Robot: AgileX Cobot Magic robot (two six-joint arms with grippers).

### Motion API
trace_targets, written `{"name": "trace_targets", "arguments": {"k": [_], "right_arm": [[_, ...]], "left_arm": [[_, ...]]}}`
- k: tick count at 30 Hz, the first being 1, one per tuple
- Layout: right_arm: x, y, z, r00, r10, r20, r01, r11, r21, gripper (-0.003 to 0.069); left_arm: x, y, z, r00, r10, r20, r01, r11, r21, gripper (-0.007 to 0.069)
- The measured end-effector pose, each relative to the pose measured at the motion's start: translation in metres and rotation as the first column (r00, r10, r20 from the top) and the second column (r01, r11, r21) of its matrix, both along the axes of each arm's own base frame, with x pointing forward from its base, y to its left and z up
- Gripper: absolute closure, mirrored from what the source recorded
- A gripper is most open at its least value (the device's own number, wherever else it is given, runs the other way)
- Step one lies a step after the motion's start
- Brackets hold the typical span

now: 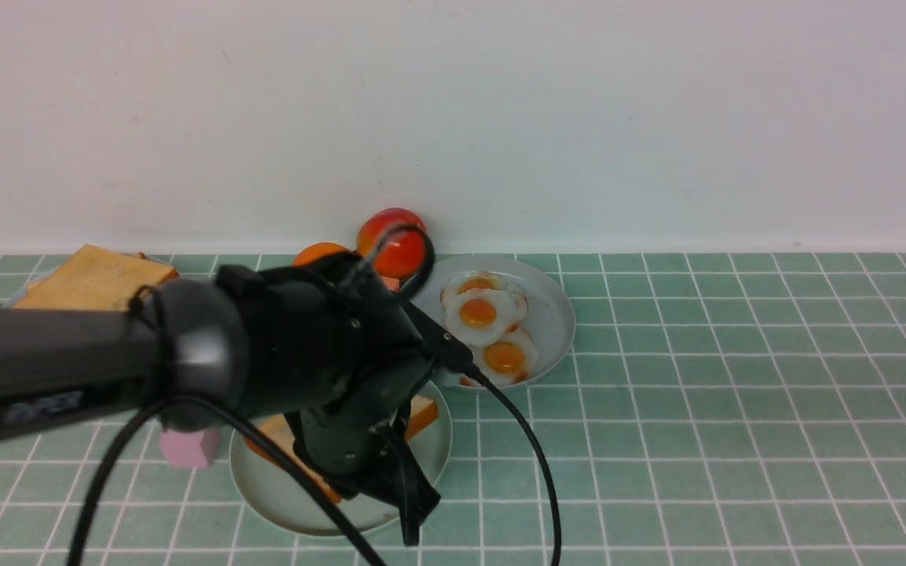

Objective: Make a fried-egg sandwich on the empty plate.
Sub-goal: Use the left arm to put a slice of bread into the empty plate in the middle, then use the right arm to grab a fried egg

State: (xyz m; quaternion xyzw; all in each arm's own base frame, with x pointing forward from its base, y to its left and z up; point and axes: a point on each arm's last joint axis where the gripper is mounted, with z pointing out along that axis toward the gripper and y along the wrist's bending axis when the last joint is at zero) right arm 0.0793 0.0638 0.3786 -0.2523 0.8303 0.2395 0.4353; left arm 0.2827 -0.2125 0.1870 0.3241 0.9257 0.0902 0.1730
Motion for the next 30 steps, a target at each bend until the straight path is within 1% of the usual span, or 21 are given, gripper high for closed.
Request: {"name": "trace_targets", "arguments": {"k": [2, 4, 6, 7, 8, 9, 10, 11, 12, 13, 14, 16, 17, 19, 21, 22, 24, 27, 28, 30], "right_arm": [[0.000, 0.000, 0.000, 1.000, 0.000, -0.001, 0.000, 1.000, 0.000, 0.0580], [0.000, 0.000, 0.000, 1.000, -0.002, 0.001, 0.002, 1.000, -0.007, 0.0555], [0.001, -0.001, -0.001, 1.000, -0.004, 0.000, 0.004, 1.000, -0.014, 0.0508], [0.002, -0.001, -0.001, 1.000, -0.005, -0.002, 0.005, 1.000, -0.016, 0.0503], [0.006, 0.000, -0.002, 1.000, -0.008, -0.009, 0.007, 1.000, -0.020, 0.0446], [0.006, 0.001, -0.002, 1.000, -0.008, -0.011, 0.007, 1.000, -0.021, 0.0446], [0.013, 0.002, -0.004, 1.000, -0.013, -0.027, 0.012, 1.000, -0.023, 0.0386], [0.018, 0.004, -0.005, 0.999, -0.020, -0.039, 0.019, 1.000, -0.015, 0.0356], [0.020, 0.005, -0.006, 0.999, -0.021, -0.041, 0.020, 1.000, -0.012, 0.0351], [0.033, 0.009, -0.007, 0.998, -0.034, -0.061, 0.035, 0.999, 0.007, 0.0319], [0.040, 0.011, -0.010, 0.996, -0.042, -0.079, 0.044, 0.999, 0.021, 0.0307], [0.060, 0.018, -0.015, 0.991, -0.064, -0.115, 0.070, 0.997, 0.043, 0.0300], [0.069, 0.020, -0.020, 0.987, -0.070, -0.142, 0.078, 0.996, 0.050, 0.0301], [0.093, 0.028, -0.032, 0.975, -0.101, -0.197, 0.115, 0.992, 0.059, 0.0306], [0.119, 0.035, -0.045, 0.957, -0.121, -0.265, 0.139, 0.989, 0.051, 0.0319], [0.124, 0.037, -0.048, 0.952, -0.124, -0.279, 0.144, 0.988, 0.052, 0.0323], [0.155, 0.048, -0.065, 0.921, -0.132, -0.366, 0.159, 0.986, 0.046, 0.0334], [0.193, 0.060, -0.091, 0.876, -0.146, -0.459, 0.177, 0.984, 0.026, 0.0339], [0.202, 0.063, -0.093, 0.870, -0.148, -0.470, 0.185, 0.982, 0.033, 0.0340], [0.231, 0.069, -0.108, 0.841, -0.159, -0.517, 0.211, 0.976, 0.043, 0.0340]], "left_arm": [[0.003, -0.001, -0.005, 1.000, -0.017, 0.009, 0.017, 1.000, 0.017, 0.0561], [0.004, -0.002, -0.006, 1.000, -0.022, 0.015, 0.022, 1.000, 0.014, 0.0517], [0.005, -0.003, -0.006, 0.999, -0.026, 0.023, 0.026, 1.000, 0.006, 0.0450], [0.005, -0.003, -0.006, 0.999, -0.026, 0.025, 0.026, 1.000, 0.007, 0.0450], [0.005, -0.003, -0.006, 0.999, -0.030, 0.031, 0.030, 1.000, 0.008, 0.0376], [0.005, -0.003, -0.006, 0.999, -0.034, 0.032, 0.033, 0.999, 0.009, 0.0367], [0.004, -0.004, -0.004, 0.999, -0.038, 0.038, 0.038, 0.999, 0.008, 0.0291], [0.003, -0.004, -0.002, 0.998, -0.035, 0.042, 0.035, 0.999, 0.004, 0.0267], [0.002, -0.005, 0.000, 0.998, -0.036, 0.045, 0.036, 0.999, 0.001, 0.0252], [-0.004, -0.007, 0.010, 0.998, -0.031, 0.056, 0.032, 0.999, -0.015, 0.0199], [-0.009, -0.008, 0.020, 0.997, -0.029, 0.066, 0.032, 0.999, -0.035, 0.0174], [-0.022, -0.011, 0.043, 0.995, -0.031, 0.096, 0.040, 0.995, -0.087, 0.0155], [-0.031, -0.011, 0.059, 0.992, -0.034, 0.119, 0.049, 0.991, -0.126, 0.0162], [-0.048, -0.008, 0.094, 0.984, -0.027, 0.178, 0.066, 0.973, -0.221, 0.0206], [-0.064, 0.003, 0.126, 0.974, 0.003, 0.228, 0.070, 0.946, -0.315, 0.0291], [-0.070, 0.009, 0.139, 0.968, 0.018, 0.252, 0.074, 0.934, -0.350, 0.0331], [-0.089, 0.030, 0.166, 0.952, 0.052, 0.302, 0.087, 0.899, -0.430, 0.0434], [-0.116, 0.057, 0.184, 0.932, 0.084, 0.353, 0.124, 0.841, -0.526, 0.0570], [-0.122, 0.062, 0.185, 0.927, 0.090, 0.363, 0.134, 0.826, -0.548, 0.0592], [-0.140, 0.079, 0.188, 0.908, 0.114, 0.404, 0.181, 0.761, -0.622, 0.0638]]}}
